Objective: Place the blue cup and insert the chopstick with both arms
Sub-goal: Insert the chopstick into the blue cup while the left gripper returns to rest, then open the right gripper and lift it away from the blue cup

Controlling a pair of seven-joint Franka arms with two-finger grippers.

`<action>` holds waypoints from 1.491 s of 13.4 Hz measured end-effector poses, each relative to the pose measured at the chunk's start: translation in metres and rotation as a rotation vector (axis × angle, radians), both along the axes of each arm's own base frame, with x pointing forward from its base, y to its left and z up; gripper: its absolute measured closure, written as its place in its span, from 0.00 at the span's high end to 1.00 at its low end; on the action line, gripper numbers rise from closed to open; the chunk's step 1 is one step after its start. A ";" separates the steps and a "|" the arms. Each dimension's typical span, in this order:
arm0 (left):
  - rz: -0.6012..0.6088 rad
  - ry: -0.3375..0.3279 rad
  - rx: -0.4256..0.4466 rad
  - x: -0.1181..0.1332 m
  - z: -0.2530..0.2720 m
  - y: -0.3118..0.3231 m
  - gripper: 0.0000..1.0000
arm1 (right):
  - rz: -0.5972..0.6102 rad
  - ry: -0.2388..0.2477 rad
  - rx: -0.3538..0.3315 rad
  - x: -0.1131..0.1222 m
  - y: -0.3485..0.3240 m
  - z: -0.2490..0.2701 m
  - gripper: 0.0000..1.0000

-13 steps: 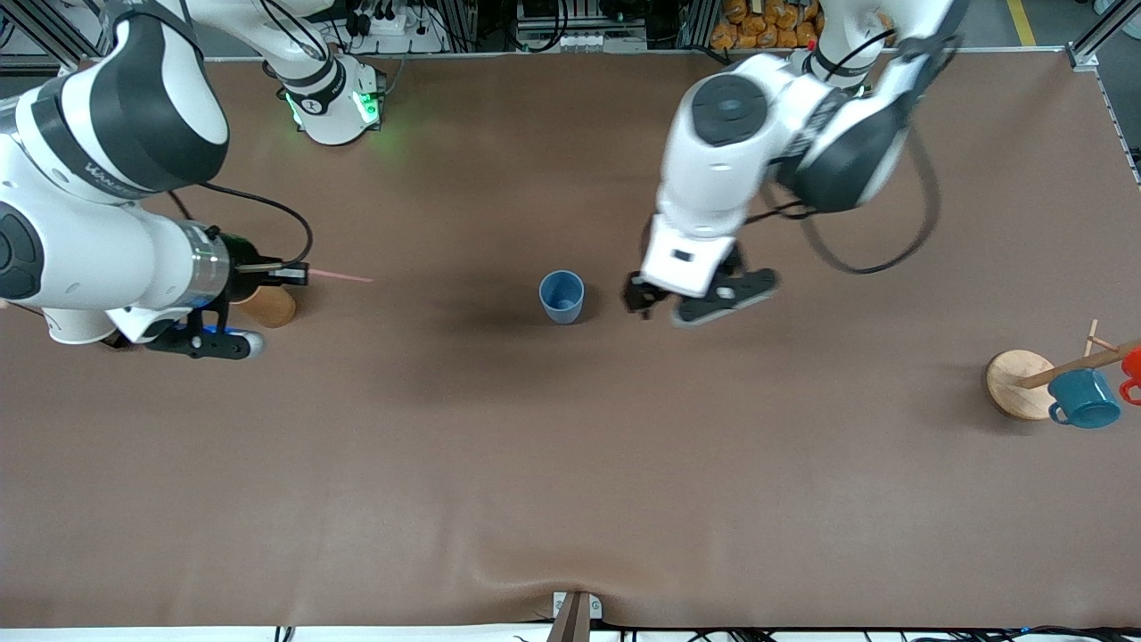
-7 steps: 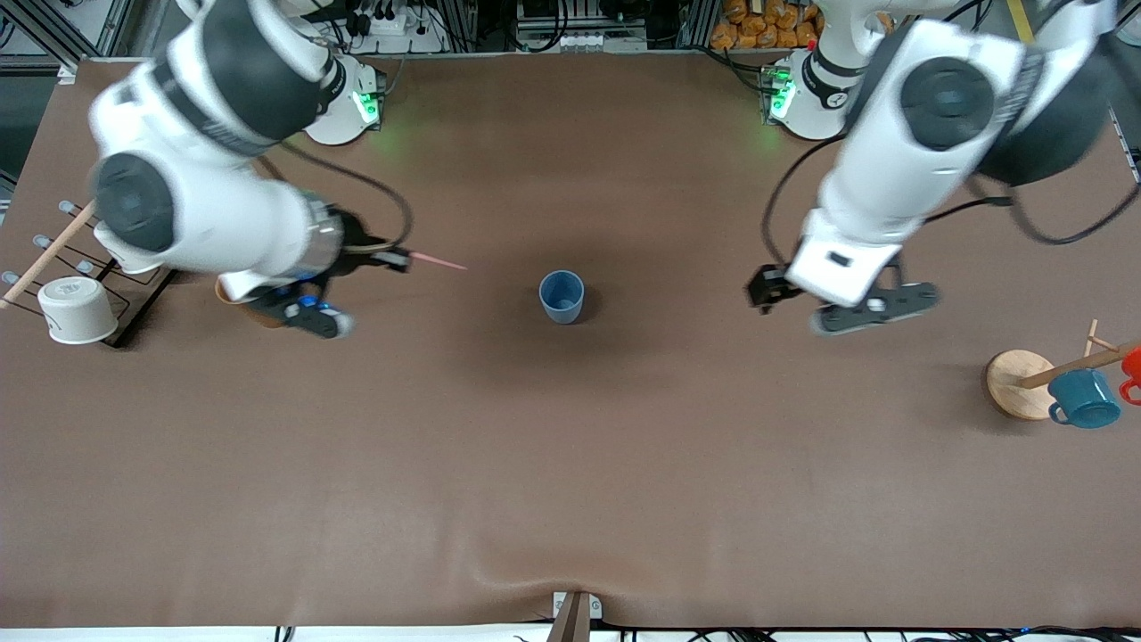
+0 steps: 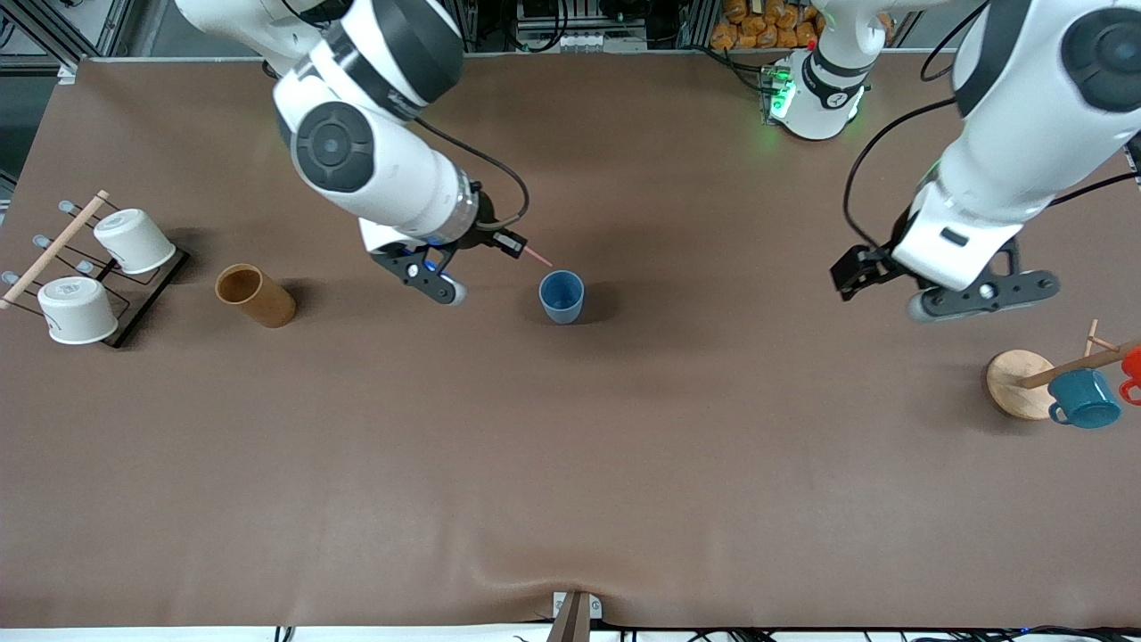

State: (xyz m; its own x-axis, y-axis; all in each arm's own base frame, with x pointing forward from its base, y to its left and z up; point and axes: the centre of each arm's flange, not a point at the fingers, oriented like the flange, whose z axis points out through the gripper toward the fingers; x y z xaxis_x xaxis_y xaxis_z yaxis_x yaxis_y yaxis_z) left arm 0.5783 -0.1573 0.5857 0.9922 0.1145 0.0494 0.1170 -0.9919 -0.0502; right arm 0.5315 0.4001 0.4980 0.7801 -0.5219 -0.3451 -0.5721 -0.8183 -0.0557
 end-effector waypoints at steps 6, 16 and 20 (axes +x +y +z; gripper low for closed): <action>-0.106 0.013 0.008 0.003 0.008 0.041 1.00 | -0.032 -0.042 -0.005 0.001 0.010 -0.009 0.10; -0.074 0.019 -0.056 -0.014 0.036 0.064 1.00 | -0.047 -0.021 -0.066 -0.009 0.041 -0.062 0.30; -0.081 0.032 -0.052 -0.022 0.044 0.070 1.00 | -0.061 -0.021 -0.071 -0.006 0.040 -0.064 0.70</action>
